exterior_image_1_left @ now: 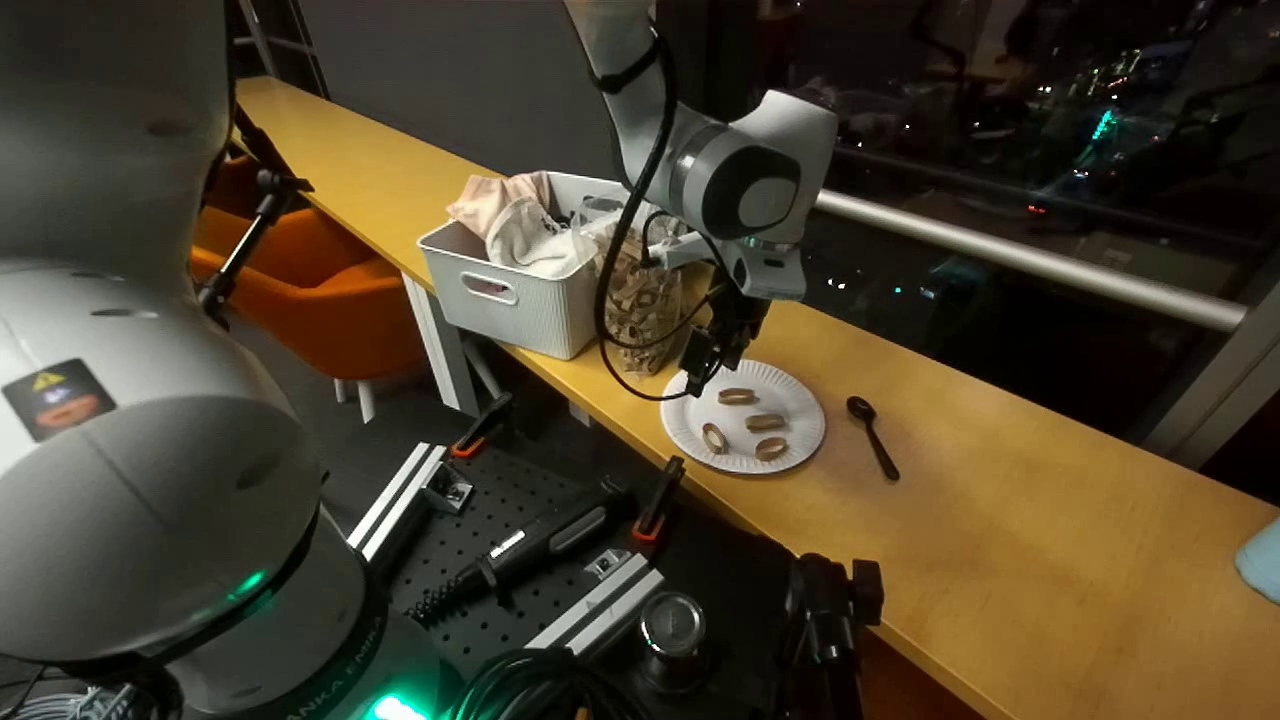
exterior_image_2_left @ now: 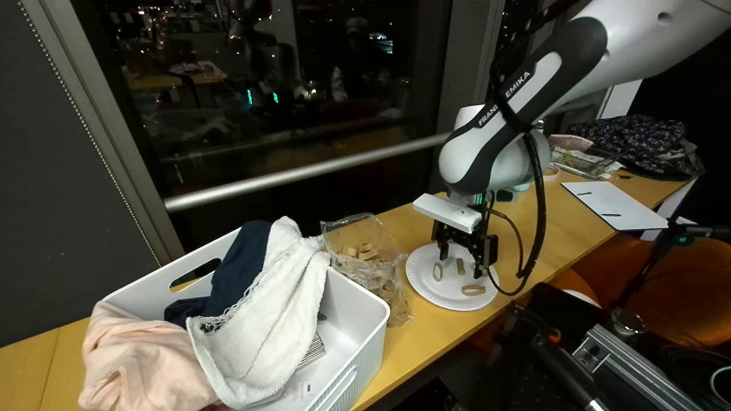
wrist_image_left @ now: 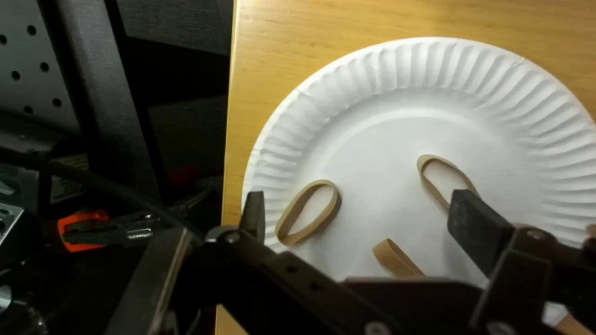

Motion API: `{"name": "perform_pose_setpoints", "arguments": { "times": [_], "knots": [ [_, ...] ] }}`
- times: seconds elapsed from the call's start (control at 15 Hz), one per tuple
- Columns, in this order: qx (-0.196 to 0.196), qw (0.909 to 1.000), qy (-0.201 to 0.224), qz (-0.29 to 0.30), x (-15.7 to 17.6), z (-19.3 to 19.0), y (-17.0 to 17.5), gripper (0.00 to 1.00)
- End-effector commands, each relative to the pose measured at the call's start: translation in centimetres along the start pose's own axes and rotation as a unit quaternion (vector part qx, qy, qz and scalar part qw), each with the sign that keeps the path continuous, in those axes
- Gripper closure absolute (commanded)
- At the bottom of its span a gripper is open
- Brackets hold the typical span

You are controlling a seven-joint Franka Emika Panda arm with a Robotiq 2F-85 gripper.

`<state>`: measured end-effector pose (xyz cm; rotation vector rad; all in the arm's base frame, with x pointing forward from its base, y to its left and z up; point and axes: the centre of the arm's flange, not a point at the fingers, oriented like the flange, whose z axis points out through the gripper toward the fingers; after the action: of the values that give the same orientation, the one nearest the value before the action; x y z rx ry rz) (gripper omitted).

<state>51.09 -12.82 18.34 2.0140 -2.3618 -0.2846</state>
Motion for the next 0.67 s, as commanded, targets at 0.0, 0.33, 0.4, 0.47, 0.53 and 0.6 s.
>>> {"name": "perform_pose_setpoints", "arguments": {
  "times": [0.0, 0.33, 0.4, 0.47, 0.53, 0.6],
  "knots": [
    [-0.015, 0.9998, -0.007, 0.01, -0.1, 1.2, -1.2, 0.0],
    [-0.042, 0.9989, 0.0, 0.022, -0.7, 2.8, 0.2, 0.0],
    [-0.044, 0.9987, 0.001, 0.026, -0.6, 3.2, 0.4, 0.0],
    [-0.045, 0.9985, 0.0, 0.031, -0.6, 3.4, 0.4, 0.0],
    [-0.043, 0.9984, 0.002, 0.038, -0.3, 3.7, 0.1, 0.0],
    [-0.04, 0.9983, 0.004, 0.043, -0.2, 3.8, -0.1, 0.0]
  ]
}}
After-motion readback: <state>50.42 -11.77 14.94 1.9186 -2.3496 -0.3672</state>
